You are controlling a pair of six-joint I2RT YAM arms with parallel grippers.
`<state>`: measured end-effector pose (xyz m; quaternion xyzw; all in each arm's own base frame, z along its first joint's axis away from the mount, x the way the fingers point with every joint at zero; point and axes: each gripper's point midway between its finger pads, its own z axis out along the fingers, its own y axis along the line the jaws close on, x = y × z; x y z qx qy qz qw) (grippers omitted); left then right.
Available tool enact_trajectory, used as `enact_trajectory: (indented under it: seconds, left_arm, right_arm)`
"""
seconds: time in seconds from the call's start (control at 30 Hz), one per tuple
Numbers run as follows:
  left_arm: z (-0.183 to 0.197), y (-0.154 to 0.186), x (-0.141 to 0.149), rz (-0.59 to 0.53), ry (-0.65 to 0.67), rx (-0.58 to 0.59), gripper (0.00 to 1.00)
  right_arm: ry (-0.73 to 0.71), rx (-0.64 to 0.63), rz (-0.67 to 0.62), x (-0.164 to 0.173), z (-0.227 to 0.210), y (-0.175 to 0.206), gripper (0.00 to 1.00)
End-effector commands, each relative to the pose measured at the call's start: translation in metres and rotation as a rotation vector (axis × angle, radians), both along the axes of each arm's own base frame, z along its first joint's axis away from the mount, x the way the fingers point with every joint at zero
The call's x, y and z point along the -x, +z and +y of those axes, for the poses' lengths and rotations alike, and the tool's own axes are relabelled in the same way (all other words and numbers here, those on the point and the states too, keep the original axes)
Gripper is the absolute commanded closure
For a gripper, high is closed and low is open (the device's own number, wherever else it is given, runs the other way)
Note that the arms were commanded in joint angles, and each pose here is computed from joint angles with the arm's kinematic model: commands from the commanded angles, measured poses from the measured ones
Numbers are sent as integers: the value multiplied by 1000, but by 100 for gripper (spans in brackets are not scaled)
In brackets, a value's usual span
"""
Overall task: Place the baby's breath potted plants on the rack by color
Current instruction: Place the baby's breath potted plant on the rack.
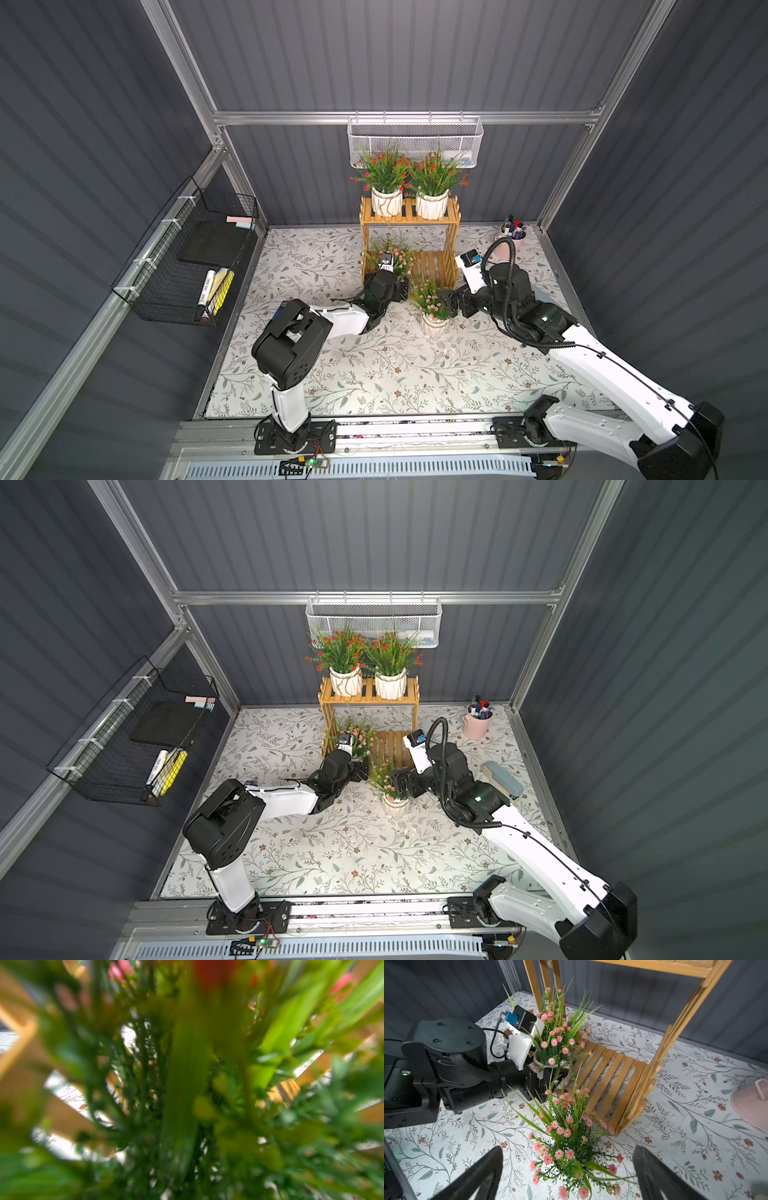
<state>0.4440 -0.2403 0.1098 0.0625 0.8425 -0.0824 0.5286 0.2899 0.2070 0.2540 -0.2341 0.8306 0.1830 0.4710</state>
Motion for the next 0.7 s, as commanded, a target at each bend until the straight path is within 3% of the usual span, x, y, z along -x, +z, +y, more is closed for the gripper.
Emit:
enact_trajectory:
  seconds: [0.0,0.47,0.57,0.67]
  left_arm:
    - [-6,30,-21,-76,-11,43,28]
    - [-13,7,-40,-50,-8,12,25]
    - [-11,9,-41,-58,6,21,7]
    - [-7,16,-42,-58,41,32,1]
  right_arm:
    - [-8,12,-2,0,-3,-3,1]
    - [-19,29,2,-2,-5,-8,1]
    - [-18,33,0,-2,-6,-9,1]
    - [-4,33,2,-1,-4,-10,1]
